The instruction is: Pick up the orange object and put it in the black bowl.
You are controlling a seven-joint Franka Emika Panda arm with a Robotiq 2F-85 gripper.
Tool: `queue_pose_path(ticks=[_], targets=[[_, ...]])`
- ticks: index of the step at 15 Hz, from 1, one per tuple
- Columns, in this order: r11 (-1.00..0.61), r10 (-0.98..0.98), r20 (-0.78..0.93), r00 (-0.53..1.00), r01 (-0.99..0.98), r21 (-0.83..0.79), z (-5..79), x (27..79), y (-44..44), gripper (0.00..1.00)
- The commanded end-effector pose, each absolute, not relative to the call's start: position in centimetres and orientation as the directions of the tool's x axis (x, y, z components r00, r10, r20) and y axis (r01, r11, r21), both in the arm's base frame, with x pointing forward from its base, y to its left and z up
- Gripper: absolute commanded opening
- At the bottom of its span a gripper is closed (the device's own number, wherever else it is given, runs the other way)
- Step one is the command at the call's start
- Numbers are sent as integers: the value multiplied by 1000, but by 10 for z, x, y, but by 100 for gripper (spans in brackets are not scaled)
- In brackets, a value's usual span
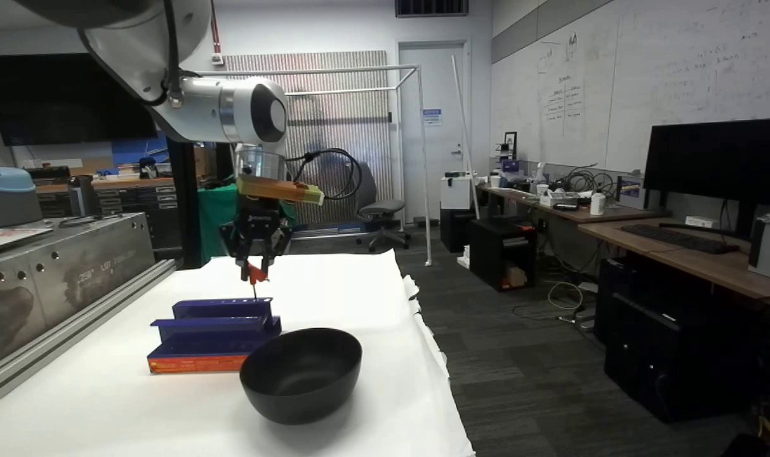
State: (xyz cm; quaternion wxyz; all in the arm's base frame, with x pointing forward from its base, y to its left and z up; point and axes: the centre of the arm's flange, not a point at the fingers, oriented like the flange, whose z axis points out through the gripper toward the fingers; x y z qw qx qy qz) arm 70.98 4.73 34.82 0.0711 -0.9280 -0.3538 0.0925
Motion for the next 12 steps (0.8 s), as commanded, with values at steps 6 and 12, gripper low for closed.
queue_pose_path(ticks=[6, 12], targets=[[-767, 632, -88, 770, 605, -216, 374, 716, 47, 12], [-903, 423, -80, 903, 412, -126, 462, 677, 52, 11]])
